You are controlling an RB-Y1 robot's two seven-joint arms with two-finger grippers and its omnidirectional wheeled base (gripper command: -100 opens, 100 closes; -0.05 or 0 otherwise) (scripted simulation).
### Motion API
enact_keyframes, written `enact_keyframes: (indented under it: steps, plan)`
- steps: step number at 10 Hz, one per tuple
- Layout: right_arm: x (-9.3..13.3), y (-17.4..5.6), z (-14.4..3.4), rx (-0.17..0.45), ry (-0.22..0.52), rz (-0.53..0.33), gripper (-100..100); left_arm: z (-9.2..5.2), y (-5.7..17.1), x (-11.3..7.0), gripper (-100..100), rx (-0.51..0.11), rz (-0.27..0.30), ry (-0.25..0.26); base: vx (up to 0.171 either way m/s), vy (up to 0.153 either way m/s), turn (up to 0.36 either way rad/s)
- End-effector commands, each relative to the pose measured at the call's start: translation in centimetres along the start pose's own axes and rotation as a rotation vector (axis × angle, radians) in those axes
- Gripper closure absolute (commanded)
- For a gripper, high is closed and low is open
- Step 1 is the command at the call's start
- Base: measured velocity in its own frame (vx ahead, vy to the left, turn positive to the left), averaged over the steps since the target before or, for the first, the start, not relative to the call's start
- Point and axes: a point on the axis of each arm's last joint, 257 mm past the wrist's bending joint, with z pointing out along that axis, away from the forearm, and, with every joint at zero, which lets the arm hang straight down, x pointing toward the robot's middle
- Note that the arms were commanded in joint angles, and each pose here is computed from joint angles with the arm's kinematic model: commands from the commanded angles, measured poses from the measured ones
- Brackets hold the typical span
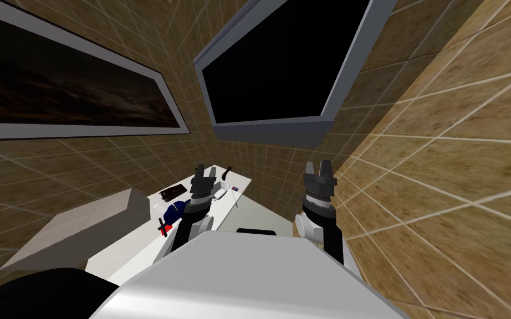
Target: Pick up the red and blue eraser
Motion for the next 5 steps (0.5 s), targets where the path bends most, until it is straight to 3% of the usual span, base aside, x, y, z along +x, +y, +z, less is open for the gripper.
enact_keyframes:
  steps: [1,4,5]
  plan:
    - [0.0,0.0,0.0,0.0,0.0,0.0,0,0.0,1.4,0.3,-100,-0.036,0.003,0.011,-0.008,-0.007,-0.032]
    - [0.0,0.0,0.0,0.0,0.0,0.0,0,-0.2,4.8,0.9,-100,-0.122,0.013,0.032,-0.013,-0.008,-0.035]
    - [0.0,0.0,0.0,0.0,0.0,0.0,0,-0.2,4.8,0.9,-100,-0.124,0.013,0.032,-0.007,-0.004,-0.012]
